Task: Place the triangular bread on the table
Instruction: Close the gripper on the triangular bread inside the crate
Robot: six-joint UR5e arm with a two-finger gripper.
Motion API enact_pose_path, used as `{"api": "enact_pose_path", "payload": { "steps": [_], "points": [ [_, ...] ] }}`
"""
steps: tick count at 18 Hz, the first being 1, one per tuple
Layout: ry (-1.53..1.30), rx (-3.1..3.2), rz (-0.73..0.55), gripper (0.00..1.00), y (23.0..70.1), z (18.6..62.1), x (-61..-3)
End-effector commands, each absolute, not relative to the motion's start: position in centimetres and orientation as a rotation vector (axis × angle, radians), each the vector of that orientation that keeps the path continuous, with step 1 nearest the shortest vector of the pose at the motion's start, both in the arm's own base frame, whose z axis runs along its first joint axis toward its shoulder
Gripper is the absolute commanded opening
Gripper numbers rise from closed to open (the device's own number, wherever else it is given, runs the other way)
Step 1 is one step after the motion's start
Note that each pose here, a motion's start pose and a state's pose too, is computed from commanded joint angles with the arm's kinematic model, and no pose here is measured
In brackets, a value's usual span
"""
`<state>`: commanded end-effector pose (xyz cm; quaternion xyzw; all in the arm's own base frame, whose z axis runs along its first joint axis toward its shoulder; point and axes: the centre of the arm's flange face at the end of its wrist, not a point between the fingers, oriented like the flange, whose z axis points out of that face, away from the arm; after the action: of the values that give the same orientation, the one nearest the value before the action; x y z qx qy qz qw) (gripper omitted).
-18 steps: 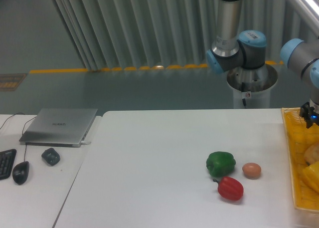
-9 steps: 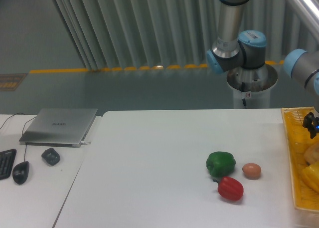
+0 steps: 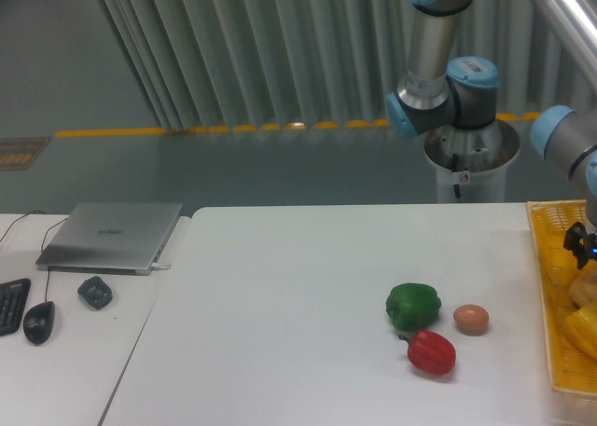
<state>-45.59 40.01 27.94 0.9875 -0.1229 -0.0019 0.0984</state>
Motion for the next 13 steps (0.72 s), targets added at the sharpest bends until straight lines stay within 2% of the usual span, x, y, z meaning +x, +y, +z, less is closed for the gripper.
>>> {"api": "enact_pose_path", "payload": {
  "steps": [3,4,6,8,13],
  "points": [
    [-0.366,2.921,-0.009,0.56,40.1,28.1,-45.6],
    [-0.364,2.916,-0.008,0.39,40.1,28.0,-45.6],
    [-0.372,2.918,-0.012,0.18,40.2,28.3,-45.6],
    [-0.370,2.921,-0.013,0.07,40.1,28.6,-45.5],
    [-0.362,2.920,0.006,0.06,40.1,29.9,-46.0]
  ]
}}
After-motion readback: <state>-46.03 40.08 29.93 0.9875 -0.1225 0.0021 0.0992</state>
